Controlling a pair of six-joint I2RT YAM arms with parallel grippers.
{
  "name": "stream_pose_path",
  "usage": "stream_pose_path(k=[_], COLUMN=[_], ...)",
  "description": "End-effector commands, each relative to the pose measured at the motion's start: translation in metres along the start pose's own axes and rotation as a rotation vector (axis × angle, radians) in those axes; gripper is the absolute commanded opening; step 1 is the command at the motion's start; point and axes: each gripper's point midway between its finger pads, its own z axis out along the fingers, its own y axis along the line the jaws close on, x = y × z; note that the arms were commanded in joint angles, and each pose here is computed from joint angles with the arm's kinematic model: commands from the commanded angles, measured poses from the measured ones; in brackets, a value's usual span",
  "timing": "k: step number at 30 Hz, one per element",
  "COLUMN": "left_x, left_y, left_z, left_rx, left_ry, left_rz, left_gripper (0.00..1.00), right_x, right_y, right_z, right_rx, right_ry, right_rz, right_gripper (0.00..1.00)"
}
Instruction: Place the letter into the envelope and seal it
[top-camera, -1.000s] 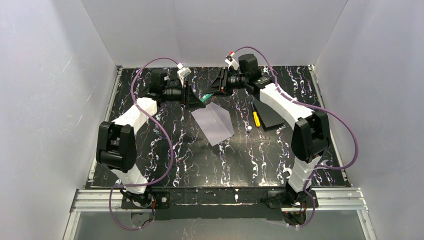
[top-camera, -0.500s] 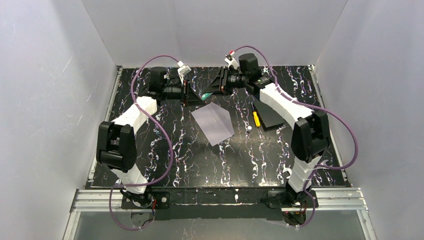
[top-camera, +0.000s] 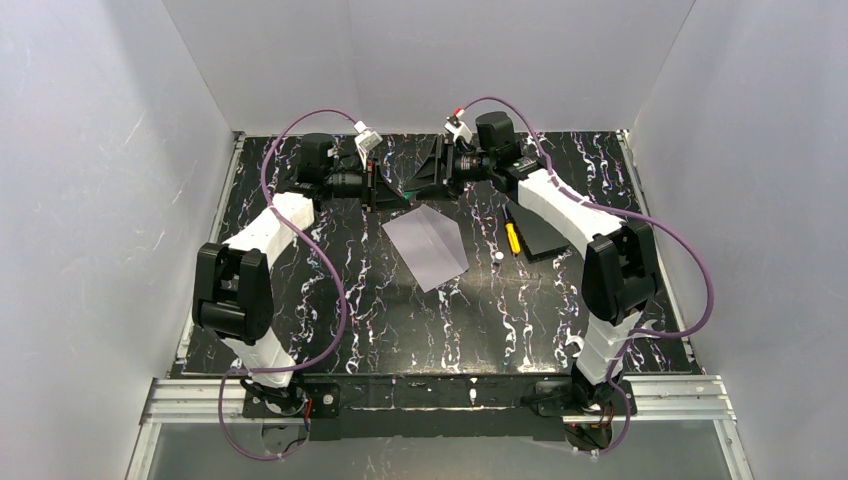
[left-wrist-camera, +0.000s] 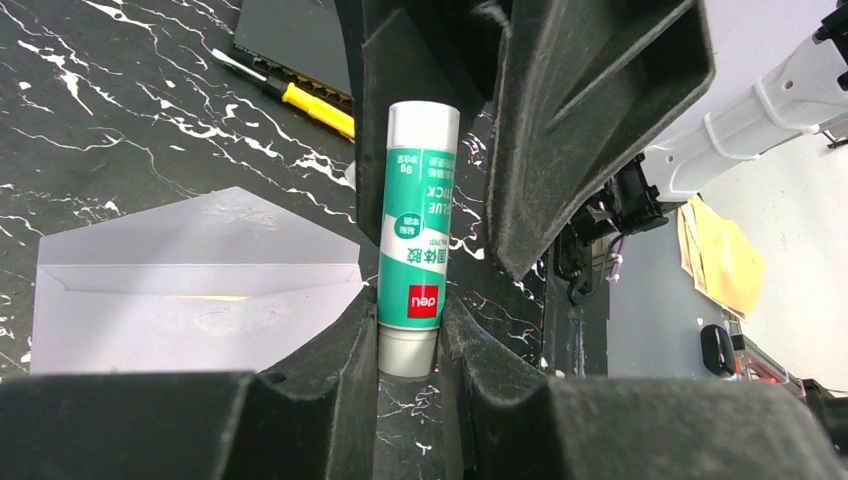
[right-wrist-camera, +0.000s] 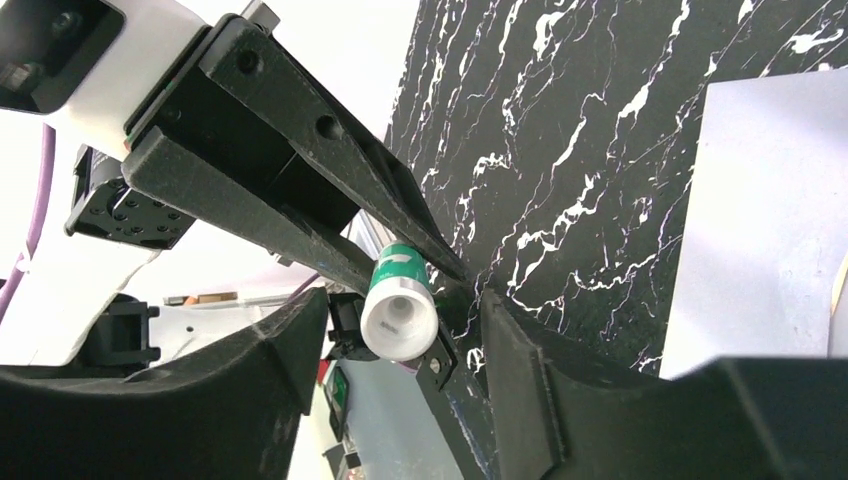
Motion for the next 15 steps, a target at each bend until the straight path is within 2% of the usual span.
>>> stream_pose_path(k=[1, 4, 13, 15], left_x=[-0.026, -0.022, -0.023, -0.025], left_y=[-0.02, -0.022, -0.022, -0.022], left_z=[-0.007, -0.006, -0.006, -0.006], left_rx=[0.015, 0.026, 0.015, 0.009], left_ry=[-0.034, -0.028, -0.031, -0.034], left_rz=[0.1, 0.091, 0.098, 0.104], left_gripper=[0.0, 0.0, 0.0, 0.0], right_x=[0.0, -0.003, 0.001, 0.001], right_y=[0.015, 0.016, 0.01, 0.01], right_z=[0.0, 0.004, 0.017, 0.018], right_rx=[-0.067, -0.076, -0.06, -0.063], right_ry=[-0.003, -0.01, -0.007, -0.001], right_rz=[-0.087, -0.097, -0.068, -0.065], right_gripper=[0.6, 0.47, 0.41, 0.32])
